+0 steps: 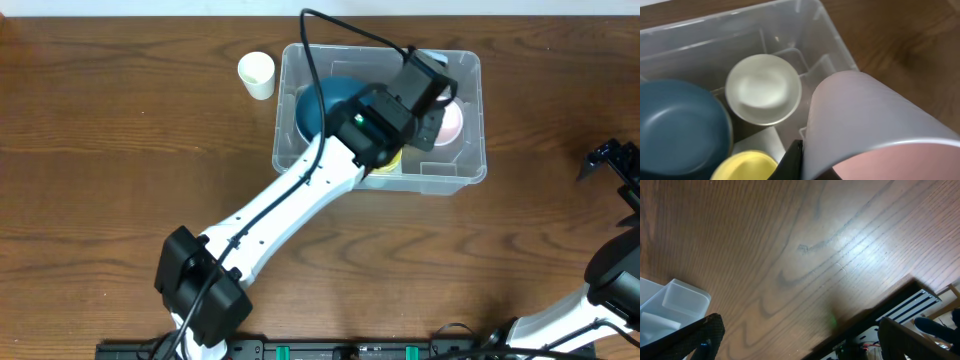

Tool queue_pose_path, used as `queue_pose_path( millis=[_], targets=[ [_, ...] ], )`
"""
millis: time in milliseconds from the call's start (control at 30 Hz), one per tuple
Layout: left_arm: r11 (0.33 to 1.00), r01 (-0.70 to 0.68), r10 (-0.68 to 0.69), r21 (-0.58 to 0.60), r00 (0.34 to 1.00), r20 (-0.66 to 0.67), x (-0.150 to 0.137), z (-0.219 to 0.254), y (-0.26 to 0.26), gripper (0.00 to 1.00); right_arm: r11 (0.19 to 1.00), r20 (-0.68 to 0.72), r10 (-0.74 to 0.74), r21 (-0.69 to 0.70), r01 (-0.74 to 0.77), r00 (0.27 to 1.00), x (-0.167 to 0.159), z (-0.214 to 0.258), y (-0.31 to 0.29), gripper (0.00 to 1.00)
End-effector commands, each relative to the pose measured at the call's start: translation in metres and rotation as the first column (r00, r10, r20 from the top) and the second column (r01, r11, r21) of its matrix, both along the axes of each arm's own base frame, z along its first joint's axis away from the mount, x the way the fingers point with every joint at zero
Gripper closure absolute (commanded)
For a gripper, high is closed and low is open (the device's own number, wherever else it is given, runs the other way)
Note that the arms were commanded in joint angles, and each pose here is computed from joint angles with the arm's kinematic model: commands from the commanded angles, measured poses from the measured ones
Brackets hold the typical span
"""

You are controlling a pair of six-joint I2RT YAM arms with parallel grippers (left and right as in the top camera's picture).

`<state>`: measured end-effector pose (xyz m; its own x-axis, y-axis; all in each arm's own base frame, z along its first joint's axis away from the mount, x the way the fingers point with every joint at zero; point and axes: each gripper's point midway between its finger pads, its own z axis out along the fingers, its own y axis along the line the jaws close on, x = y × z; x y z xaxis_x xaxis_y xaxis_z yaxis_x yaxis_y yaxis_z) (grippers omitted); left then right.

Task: Pack container
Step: 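Carry the pink cup over the bin's right front corner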

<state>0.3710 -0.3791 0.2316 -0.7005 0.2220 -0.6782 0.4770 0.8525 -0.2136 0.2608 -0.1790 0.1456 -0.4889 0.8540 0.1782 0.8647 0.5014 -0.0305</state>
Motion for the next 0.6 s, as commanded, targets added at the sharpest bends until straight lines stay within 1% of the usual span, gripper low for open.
queue_pose_path(
  millis=[0, 200, 333, 567],
  targets=[
    [1.0, -0.008, 0.008, 0.012, 1.0, -0.003, 0.0, -0.006, -0.005, 0.94, 1.0, 0.016, -0.025, -0.017, 0.025, 1.0, -0.003, 0.007, -0.002, 0.01],
    [0.996, -0.001, 0.006, 0.085, 0.998, -0.068, -0.011, -0.026, 0.004, 0.94, 1.0, 0.017, -0.025, -0.017, 0.025, 1.0, -0.003, 0.007, -0.002, 0.01],
    [0.993, 0.022, -0.014, 0.114, 0.997, -0.071, -0.014, -0.025, 0.008, 0.94, 1.0, 0.016, -0.025, -0.017, 0.025, 1.0, -0.003, 0.007, -0.002, 0.01],
    [0.993, 0.076, -0.071, 0.087, 0.995, -0.064, -0.018, -0.009, 0.001, 0.94, 1.0, 0.016, -0.025, -0.017, 0.025, 1.0, -0.003, 0.007, -0.002, 0.01]
  ],
)
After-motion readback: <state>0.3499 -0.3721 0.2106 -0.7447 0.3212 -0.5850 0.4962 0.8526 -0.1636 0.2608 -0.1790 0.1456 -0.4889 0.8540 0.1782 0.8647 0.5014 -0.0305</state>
